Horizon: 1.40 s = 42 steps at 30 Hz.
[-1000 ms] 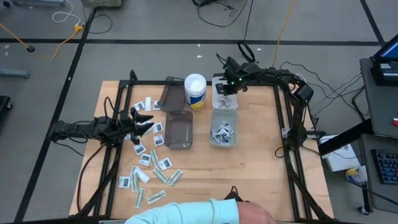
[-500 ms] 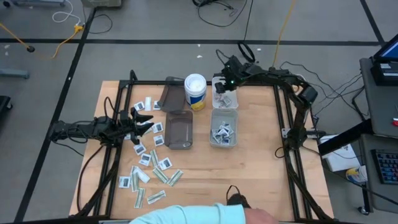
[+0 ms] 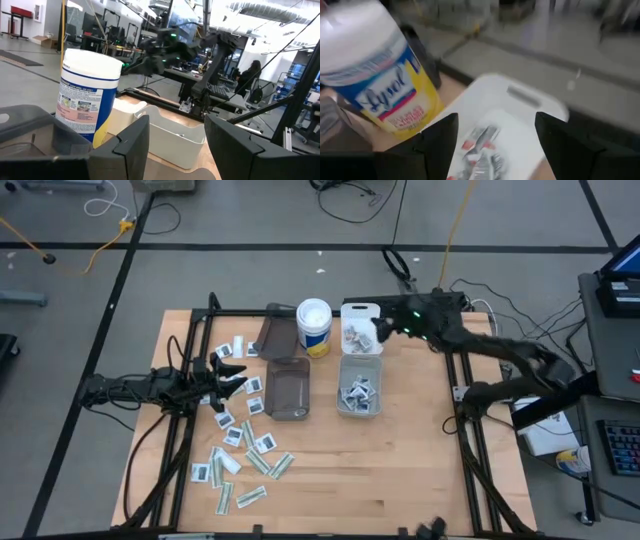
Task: Pick & Place First Aid Supplies
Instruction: Put the bandage pack into the top black bin
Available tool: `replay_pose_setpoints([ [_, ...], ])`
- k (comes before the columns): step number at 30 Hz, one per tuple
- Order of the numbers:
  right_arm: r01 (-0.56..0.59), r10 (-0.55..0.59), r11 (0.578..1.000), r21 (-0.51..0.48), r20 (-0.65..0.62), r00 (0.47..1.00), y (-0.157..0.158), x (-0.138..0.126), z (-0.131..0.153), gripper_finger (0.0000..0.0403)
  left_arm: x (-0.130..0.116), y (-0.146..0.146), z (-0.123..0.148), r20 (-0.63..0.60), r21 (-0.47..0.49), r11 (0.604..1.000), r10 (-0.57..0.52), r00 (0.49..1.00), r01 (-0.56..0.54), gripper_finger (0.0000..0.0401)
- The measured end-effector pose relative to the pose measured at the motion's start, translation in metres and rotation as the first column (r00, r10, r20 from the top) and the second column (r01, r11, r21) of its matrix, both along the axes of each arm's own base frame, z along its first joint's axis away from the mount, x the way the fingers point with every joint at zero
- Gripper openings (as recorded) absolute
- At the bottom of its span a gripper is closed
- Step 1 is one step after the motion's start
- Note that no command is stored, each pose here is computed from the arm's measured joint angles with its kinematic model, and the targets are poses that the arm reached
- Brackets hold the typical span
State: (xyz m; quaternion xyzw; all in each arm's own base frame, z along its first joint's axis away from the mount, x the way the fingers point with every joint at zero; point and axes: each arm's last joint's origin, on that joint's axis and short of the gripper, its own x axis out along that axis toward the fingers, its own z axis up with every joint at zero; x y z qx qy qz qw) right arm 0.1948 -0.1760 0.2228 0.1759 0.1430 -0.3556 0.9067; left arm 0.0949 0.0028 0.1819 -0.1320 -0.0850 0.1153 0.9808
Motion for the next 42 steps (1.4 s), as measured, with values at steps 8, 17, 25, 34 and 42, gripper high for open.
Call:
replay_pose_setpoints([
  [8,-0.052,0.053,0.955,-0.292,-0.004,0.999,0.053,-0.058,-0.010,0.0263,0.000,0.000,0.000,0.000,0.000,1.000,0.000,1.000,0.000,0.0196],
  [17,0.011,0.055,0.937,-0.350,0.178,0.982,0.086,-0.094,-0.038,0.0263,0.000,0.000,0.000,0.000,0.000,1.000,0.000,1.000,0.000,0.0196],
  [25,0.040,0.069,0.908,-0.416,0.243,0.968,0.097,-0.107,-0.044,0.0263,0.000,0.000,0.000,0.000,0.000,1.000,0.000,1.000,0.000,0.0196],
  [34,0.029,0.072,0.887,-0.460,0.200,0.977,0.105,-0.115,-0.045,0.0263,0.000,0.000,0.000,0.000,0.000,1.000,0.000,1.000,0.000,0.0196],
  [42,0.071,0.093,0.847,-0.526,0.280,0.956,0.112,-0.123,-0.036,0.0263,0.000,0.000,0.000,0.000,0.000,1.000,0.000,1.000,0.000,0.0196],
])
